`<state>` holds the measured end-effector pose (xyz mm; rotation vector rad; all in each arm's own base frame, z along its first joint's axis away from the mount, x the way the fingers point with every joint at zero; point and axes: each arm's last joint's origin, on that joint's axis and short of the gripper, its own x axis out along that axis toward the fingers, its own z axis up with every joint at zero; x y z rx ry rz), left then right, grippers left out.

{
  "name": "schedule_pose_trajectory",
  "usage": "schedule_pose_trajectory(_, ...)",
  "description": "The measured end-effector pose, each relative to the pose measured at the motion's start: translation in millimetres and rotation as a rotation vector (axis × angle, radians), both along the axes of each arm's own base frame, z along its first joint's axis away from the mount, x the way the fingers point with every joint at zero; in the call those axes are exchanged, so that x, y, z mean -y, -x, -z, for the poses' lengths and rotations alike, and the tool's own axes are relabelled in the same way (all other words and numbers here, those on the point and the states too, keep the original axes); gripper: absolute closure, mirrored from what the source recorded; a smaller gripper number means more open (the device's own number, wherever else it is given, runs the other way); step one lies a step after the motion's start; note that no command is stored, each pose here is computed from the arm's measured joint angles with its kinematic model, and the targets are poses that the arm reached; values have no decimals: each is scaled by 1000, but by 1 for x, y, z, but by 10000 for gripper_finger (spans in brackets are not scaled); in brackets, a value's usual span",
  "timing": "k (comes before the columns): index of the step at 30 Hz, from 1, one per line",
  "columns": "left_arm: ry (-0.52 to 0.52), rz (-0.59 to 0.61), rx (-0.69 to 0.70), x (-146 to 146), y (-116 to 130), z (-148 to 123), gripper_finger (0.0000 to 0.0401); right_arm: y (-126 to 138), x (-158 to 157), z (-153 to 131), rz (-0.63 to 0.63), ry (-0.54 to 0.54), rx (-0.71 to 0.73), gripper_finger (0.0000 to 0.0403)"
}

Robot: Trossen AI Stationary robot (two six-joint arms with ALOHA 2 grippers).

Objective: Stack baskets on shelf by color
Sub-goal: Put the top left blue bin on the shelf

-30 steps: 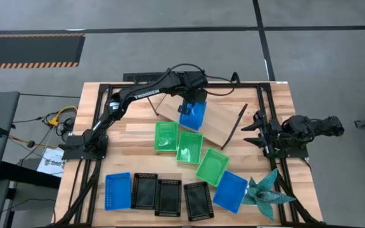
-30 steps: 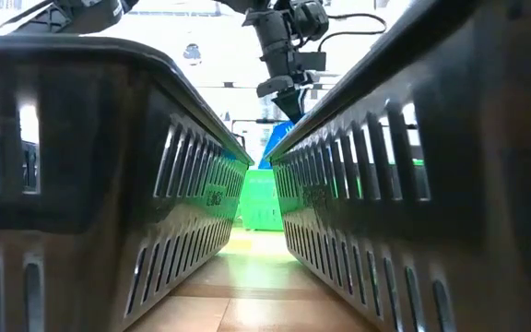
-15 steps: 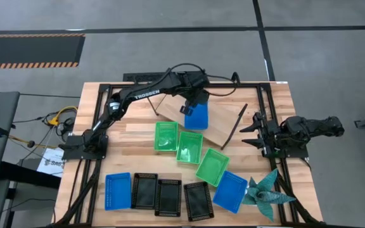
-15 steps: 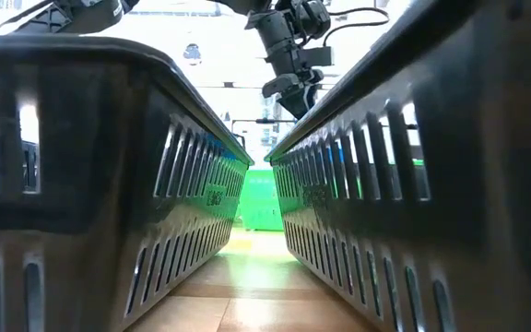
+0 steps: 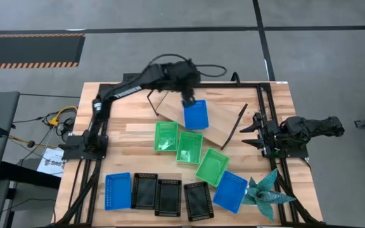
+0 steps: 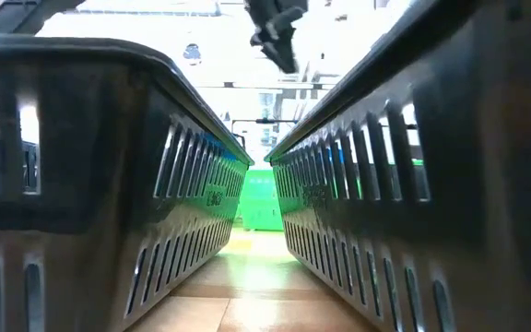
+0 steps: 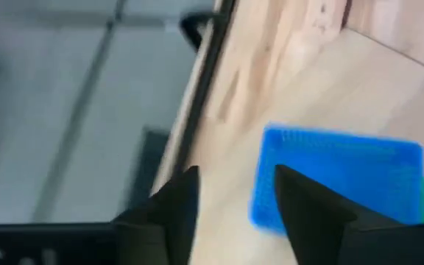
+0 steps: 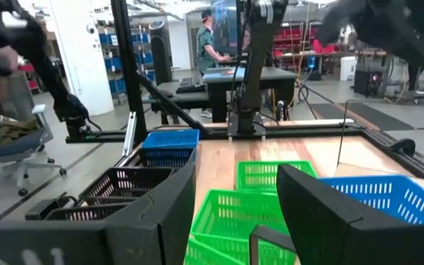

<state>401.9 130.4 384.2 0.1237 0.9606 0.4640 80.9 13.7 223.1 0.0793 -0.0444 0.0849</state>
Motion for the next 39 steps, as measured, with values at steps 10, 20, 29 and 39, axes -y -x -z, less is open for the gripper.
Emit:
schedule_pose_trajectory(10,28,-291,-166,-10,20,63,393,0,0,1,-1,-5,-14,188)
schedule_pose_trajectory(20,179,-393,-98,-46,26,126,401,0,0,1,-3,-61,-17,188)
schedule_pose_trajectory(29,273,-432,-41,-54,28,137,401,0,0,1,-4,-65,-17,188)
schedule_pose_trajectory(39,261,-428,-19,-39,15,142,401,0,0,1,-4,-57,-15,188)
